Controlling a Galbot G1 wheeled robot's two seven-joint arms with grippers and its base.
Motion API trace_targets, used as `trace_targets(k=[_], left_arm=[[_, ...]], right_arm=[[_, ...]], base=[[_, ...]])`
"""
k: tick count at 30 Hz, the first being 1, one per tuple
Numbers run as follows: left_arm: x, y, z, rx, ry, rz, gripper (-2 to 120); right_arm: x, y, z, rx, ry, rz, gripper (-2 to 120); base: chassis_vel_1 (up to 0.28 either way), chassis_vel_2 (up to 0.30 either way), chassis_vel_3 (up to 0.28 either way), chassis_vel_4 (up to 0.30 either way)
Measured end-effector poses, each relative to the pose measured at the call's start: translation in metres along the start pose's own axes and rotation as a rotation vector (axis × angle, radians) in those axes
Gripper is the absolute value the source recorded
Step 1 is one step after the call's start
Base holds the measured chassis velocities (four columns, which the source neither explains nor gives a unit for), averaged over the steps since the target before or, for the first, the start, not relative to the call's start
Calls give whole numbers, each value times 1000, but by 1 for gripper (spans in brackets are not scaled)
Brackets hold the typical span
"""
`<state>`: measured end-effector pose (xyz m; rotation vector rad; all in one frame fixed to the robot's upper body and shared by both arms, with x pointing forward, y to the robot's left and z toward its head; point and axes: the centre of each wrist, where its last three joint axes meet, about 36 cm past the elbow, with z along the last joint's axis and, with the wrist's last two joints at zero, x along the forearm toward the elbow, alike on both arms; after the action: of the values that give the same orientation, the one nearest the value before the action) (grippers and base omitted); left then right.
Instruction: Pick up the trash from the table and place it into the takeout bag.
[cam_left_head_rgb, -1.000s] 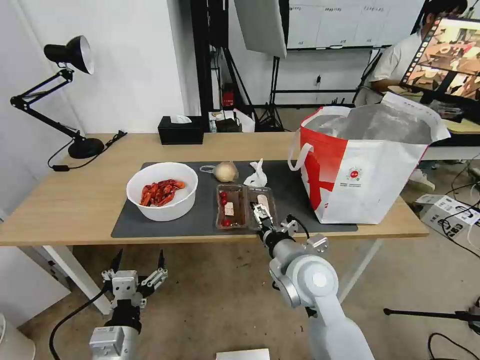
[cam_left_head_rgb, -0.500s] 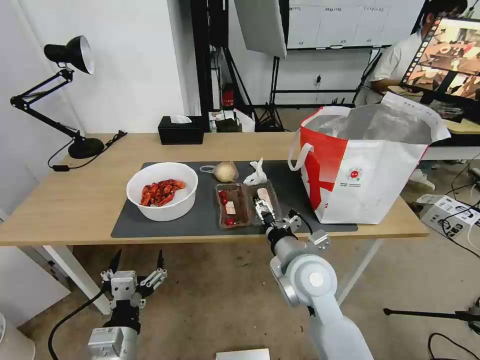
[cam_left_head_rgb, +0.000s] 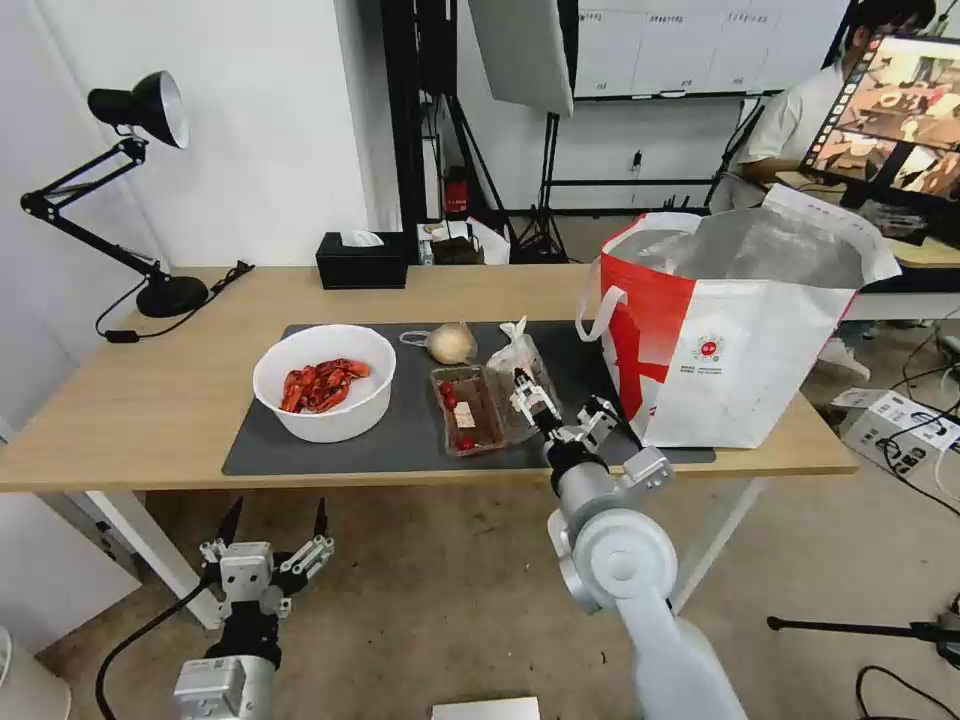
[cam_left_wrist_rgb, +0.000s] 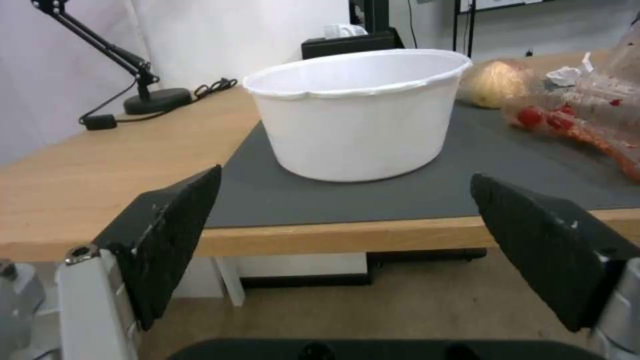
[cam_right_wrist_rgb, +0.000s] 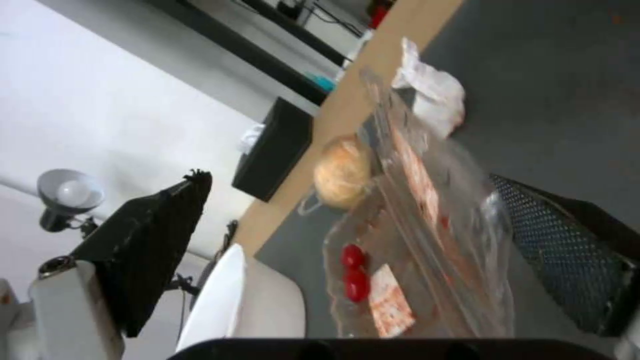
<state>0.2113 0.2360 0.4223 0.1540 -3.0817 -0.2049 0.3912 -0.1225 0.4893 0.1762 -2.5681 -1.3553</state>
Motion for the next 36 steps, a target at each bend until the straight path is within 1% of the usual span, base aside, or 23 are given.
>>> trace_targets(k=[7, 11, 13, 14, 16, 17, 18, 20, 21, 28, 36], left_arm=[[1, 1, -2, -1, -4, -2, 100], [1, 2, -3, -4, -4, -5, 100], [2, 3, -2, -6, -3, -7, 100], [2, 3, -2, -6, -3, -7, 100], [2, 3, -2, -6, -2, -9, 100], [2, 3, -2, -6, -2, -11, 100], [2, 3, -2, -6, -2, -11, 100], [2, 3, -1, -5, 1, -15, 100], [2, 2, -1, -4, 2, -16, 100], [2, 3, -1, -5, 3, -18, 100], [-1, 8, -1, -9, -4, -19, 100]], right_arm=[[-4, 6, -7, 25, 16, -33, 100], [-8, 13, -6, 20, 55, -58, 100], [-16, 20, -3, 6, 96, -79, 100], [-16, 20, -3, 6, 96, -79, 100], [-22, 26, 0, -4, 128, -85, 100], [-31, 34, 6, -32, 182, -83, 100], [-31, 34, 6, -32, 182, -83, 100], [-47, 46, 16, -88, 268, -59, 100], [-54, 49, 20, -105, 293, -43, 100], [-67, 56, 28, -127, 325, -26, 100], [-68, 53, 27, -111, 329, -24, 100]], base=[[0, 0, 0, 0], [0, 0, 0, 0], [0, 0, 0, 0], [0, 0, 0, 0], [0, 0, 0, 0], [0, 0, 0, 0], [0, 0, 0, 0], [0, 0, 0, 0], [0, 0, 0, 0], [0, 0, 0, 0], [0, 0, 0, 0]])
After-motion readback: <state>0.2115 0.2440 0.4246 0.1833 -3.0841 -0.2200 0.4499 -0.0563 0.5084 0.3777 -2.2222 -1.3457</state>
